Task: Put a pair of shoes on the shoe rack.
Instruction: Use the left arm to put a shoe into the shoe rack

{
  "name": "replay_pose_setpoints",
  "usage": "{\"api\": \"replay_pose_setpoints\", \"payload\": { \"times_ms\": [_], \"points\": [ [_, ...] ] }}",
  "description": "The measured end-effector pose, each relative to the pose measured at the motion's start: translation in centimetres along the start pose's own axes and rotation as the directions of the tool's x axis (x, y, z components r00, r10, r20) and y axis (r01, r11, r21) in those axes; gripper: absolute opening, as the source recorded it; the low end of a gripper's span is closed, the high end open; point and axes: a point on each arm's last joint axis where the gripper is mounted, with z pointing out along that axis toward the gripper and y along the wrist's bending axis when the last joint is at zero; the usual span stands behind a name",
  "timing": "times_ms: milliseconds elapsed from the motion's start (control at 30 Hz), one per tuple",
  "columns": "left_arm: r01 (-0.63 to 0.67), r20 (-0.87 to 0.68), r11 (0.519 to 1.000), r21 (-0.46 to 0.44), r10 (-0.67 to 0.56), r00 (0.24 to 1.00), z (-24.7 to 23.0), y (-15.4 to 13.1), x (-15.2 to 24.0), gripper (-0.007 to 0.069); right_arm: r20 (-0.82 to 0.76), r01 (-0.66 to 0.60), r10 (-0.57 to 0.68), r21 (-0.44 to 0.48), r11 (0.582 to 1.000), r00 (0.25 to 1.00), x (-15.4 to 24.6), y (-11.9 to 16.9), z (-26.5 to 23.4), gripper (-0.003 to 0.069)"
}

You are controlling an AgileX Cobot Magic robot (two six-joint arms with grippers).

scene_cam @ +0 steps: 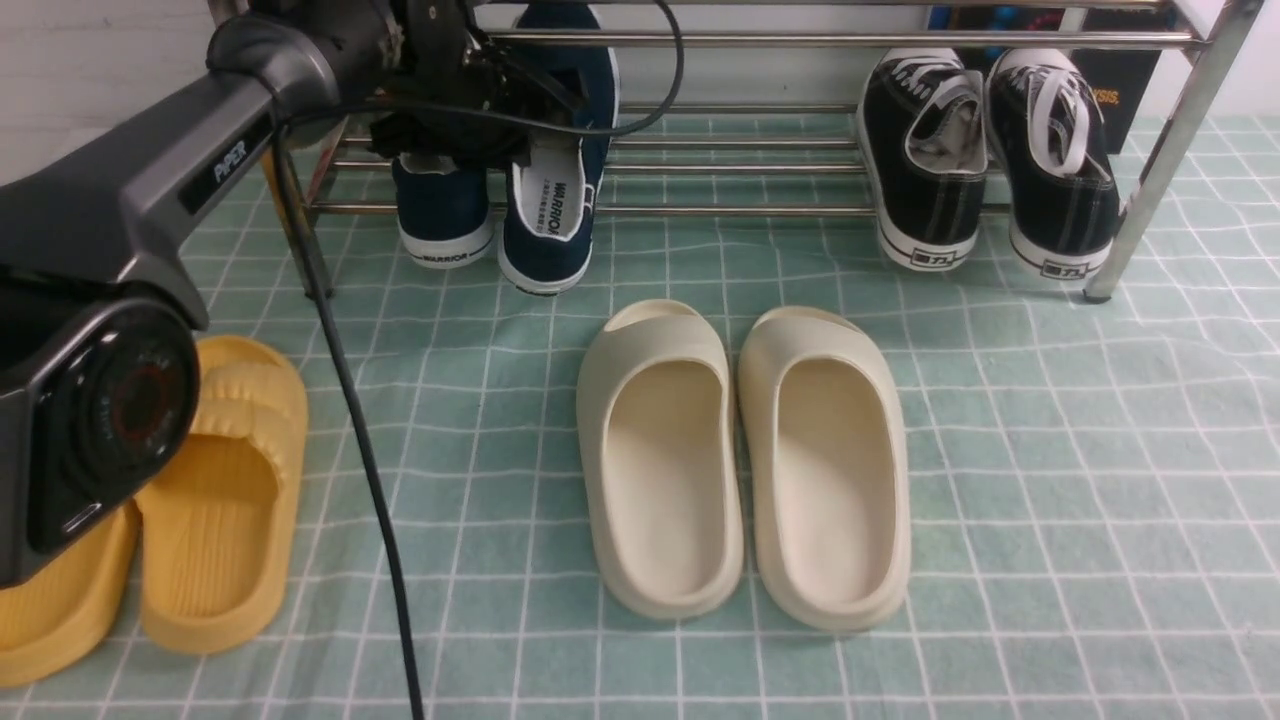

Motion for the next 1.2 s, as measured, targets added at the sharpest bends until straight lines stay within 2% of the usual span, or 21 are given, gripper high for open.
{"api": "replay_pose_setpoints", "payload": {
  "times_ms": [100,133,167,200,233,333,467,567,733,767,800,833,867,1033,1167,1200],
  "points": [
    [0.054,0.046,0.998,0.021,-0.055,0.997,0.2,-0.1,-0.4,0.0176,0.000,0.011,-0.011,0.000,1.000,1.000,0.0,0.0,0.0,0.0238],
    [0.057,0.049,0.998,0.023,-0.058,0.997,0.2,-0.1,-0.4,0.0193,0.000,0.012,-0.012,0.000,1.000,1.000,0.0,0.0,0.0,0.0238],
    [0.064,0.062,0.998,0.029,-0.065,0.996,0.1,-0.2,-0.6,0.0261,0.000,0.017,-0.017,0.000,1.000,1.000,0.0,0.0,0.0,0.0238],
    [0.064,0.062,0.998,0.029,-0.065,0.996,0.1,-0.2,-0.6,0.0261,0.000,0.017,-0.017,0.000,1.000,1.000,0.0,0.0,0.0,0.0238],
    [0.066,0.065,0.997,0.031,-0.068,0.996,0.1,-0.2,-0.6,0.0332,0.000,0.019,-0.019,0.000,1.000,1.000,0.0,0.0,0.0,0.0238],
    [0.067,0.054,0.997,0.025,-0.069,0.996,-0.2,-0.2,-0.7,0.0402,0.000,0.019,-0.019,0.000,1.000,1.000,0.0,0.0,0.0,0.0238],
    [0.041,0.014,0.999,0.008,-0.041,0.999,-2.2,-0.5,-0.9,0.0424,0.000,0.020,-0.020,0.000,1.000,1.000,0.0,0.0,0.0,0.0238],
    [-0.005,-0.006,1.000,0.018,0.005,1.000,-4.0,-0.8,-1.2,0.0389,0.000,0.020,-0.020,0.000,1.000,1.000,0.0,0.0,0.0,0.0238],
    [-0.050,-0.024,0.995,0.084,0.052,0.998,-7.0,-1.8,-1.8,0.0246,0.000,0.020,-0.020,0.000,1.000,1.000,0.0,0.0,0.0,0.0239],
    [-0.053,-0.024,0.995,0.084,0.055,0.998,-7.0,-1.8,-1.8,0.0239,0.000,0.020,-0.020,0.000,1.000,1.000,0.0,0.0,0.0,0.0239],
    [-0.061,-0.029,0.993,0.104,0.064,0.998,-7.3,-2.0,-1.8,0.0181,0.000,0.021,-0.021,0.000,1.000,1.000,0.0,0.0,0.0,0.0239],
    [-0.059,-0.030,0.993,0.105,0.063,0.998,-7.3,-2.1,-1.8,0.0181,0.000,0.021,-0.021,0.000,1.000,1.000,0.0,0.0,0.0,0.0239],
    [-0.071,-0.048,0.991,0.111,0.076,0.996,-7.4,-2.1,-1.6,0.0122,0.000,0.021,-0.021,0.000,1.000,1.000,0.0,0.0,0.0,0.0239],
    [-0.100,-0.177,0.992,0.082,0.113,0.978,-7.3,-1.7,-0.4,0.0005,0.000,0.021,-0.021,0.000,1.000,1.000,0.0,0.0,0.0,0.0239],
    [-0.136,-0.282,0.989,0.066,0.149,0.948,-7.0,-1.3,0.7,-0.0013,0.000,0.021,-0.021,0.000,1.000,1.000,0.0,0.0,0.0,0.0239],
    [-0.166,-0.351,0.984,0.066,0.179,0.919,-6.8,-1.0,1.4,-0.0013,0.000,0.021,-0.021,0.000,1.000,1.000,0.0,0.0,0.0,0.0239]
  ]
}}
